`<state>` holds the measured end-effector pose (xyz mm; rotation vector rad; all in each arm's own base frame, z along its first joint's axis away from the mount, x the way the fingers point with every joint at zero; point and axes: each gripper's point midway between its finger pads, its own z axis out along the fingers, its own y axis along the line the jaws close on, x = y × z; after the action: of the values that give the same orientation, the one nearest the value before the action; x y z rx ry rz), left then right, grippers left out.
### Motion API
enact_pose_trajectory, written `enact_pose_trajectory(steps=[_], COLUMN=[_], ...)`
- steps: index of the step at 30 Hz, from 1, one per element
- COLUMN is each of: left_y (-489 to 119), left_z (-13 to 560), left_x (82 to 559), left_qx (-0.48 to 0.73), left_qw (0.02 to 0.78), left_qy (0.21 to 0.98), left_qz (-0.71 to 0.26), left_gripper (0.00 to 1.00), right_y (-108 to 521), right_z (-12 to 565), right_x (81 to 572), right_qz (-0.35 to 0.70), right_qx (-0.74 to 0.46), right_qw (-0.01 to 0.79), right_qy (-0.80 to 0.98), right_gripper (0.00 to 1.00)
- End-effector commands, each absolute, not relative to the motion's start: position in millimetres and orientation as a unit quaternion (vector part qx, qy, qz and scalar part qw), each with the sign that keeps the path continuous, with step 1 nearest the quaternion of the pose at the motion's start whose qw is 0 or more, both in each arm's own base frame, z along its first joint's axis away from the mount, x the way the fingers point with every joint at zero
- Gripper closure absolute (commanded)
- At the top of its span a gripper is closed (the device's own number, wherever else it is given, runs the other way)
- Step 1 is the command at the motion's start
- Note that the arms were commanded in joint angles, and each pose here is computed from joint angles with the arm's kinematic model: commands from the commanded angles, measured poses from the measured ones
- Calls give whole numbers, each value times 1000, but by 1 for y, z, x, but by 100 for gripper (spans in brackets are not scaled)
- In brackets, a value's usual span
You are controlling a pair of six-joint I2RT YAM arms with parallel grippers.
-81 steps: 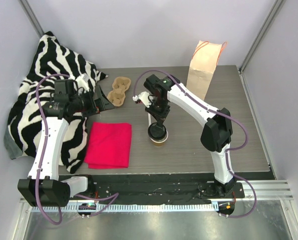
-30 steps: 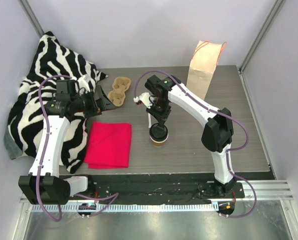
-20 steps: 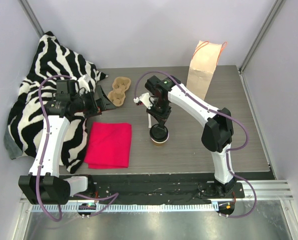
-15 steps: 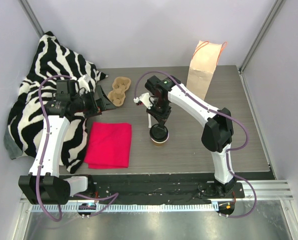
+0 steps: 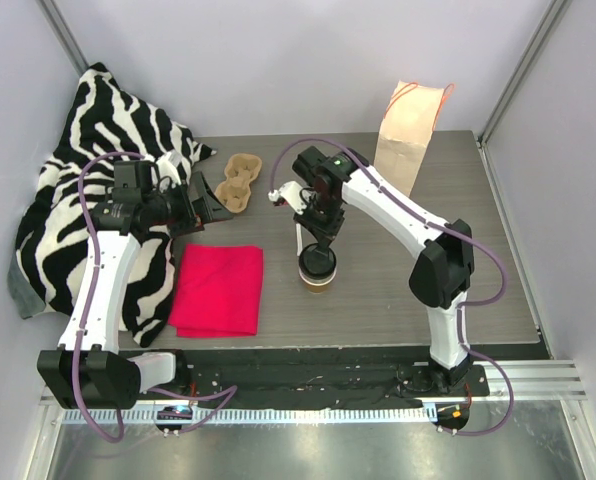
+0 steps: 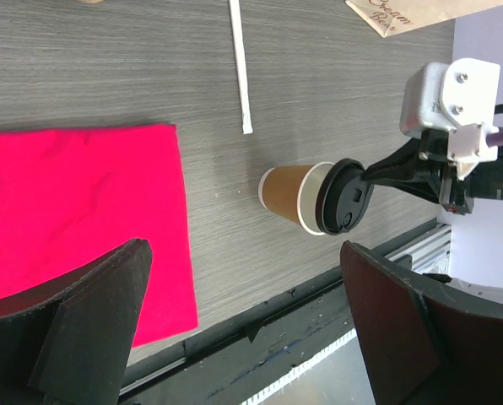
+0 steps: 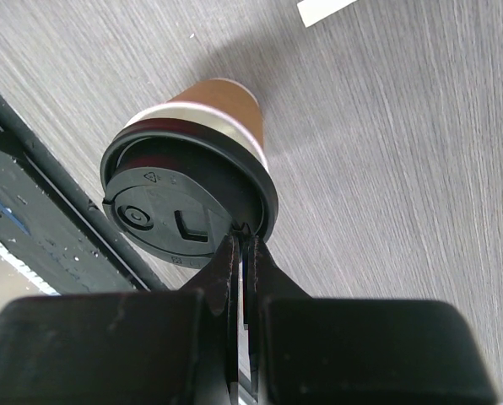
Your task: Pack the takeout coffee
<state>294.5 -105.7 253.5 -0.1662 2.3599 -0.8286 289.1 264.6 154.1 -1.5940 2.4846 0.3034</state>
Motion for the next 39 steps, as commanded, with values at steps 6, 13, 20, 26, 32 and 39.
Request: enact_pose_trajectory(steps=[6, 13, 20, 26, 32, 39], left_y=[-109, -109, -109, -109, -109, -110], left_z=[264, 263, 263, 261, 259, 260], left_x=[297, 297, 297, 294, 294, 294], left_qx=[-55, -53, -52, -53, -53, -52], left_qw=[329, 329, 329, 327, 326, 325], left_qy=[884, 885, 885, 885, 886, 886], left_qz=[-328, -326, -326, -326, -327, -328], left_gripper=[0, 0, 0, 0, 0, 0], right_y=[240, 242, 242, 246, 248, 248], right_z=[161, 158, 151, 151, 155, 149], right_x=[245, 252, 258, 260, 262, 261], right_qz=[94, 84, 74, 76, 79, 79], right_qx=[-547, -547, -549, -547, -548, -550], right_qw=[10, 12, 7, 10, 17, 6], right_qy=[832, 833, 833, 833, 832, 831], right_gripper=[99, 99, 99, 99, 99, 99])
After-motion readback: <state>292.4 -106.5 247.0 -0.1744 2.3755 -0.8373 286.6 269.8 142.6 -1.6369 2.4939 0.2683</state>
